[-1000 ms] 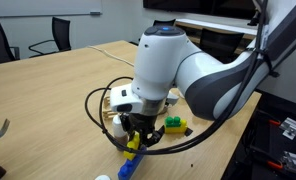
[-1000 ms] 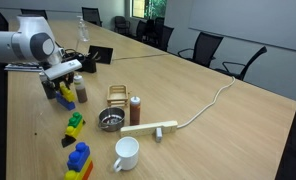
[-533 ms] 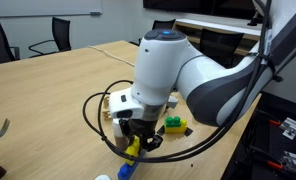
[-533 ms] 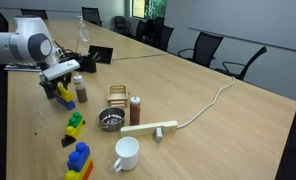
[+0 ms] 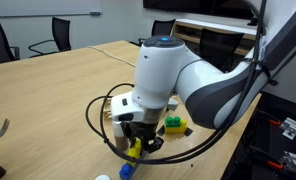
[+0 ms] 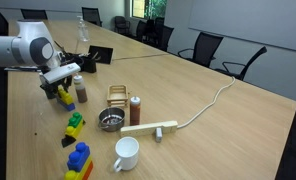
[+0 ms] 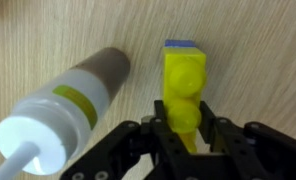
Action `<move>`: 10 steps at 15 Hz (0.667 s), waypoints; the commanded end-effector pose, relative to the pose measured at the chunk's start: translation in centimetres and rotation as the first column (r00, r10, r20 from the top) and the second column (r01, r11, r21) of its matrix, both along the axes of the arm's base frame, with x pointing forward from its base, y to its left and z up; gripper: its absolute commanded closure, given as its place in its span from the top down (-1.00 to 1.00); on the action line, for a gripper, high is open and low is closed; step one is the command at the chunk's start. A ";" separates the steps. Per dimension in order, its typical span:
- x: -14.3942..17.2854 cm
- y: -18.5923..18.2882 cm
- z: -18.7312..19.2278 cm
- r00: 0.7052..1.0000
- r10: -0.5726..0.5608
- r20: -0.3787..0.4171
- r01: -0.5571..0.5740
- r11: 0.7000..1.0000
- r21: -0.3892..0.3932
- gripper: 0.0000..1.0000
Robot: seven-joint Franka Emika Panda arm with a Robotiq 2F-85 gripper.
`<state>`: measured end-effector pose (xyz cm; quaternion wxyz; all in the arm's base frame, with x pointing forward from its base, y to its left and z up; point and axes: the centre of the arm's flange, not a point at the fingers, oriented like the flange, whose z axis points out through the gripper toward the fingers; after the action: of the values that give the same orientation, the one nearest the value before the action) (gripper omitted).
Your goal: Take the yellow block and put it on the blue block
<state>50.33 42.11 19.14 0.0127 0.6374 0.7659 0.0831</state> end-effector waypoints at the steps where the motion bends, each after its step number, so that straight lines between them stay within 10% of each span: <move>1: 0.1 -0.2 -1.3 1.000 -0.016 -0.020 0.016 1.000 -0.008 -0.80; 10: -0.3 -1.0 -2.4 0.998 -0.037 -0.052 0.036 0.999 -0.022 -0.80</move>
<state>50.42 42.02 18.65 0.0093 0.6430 0.7616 0.0805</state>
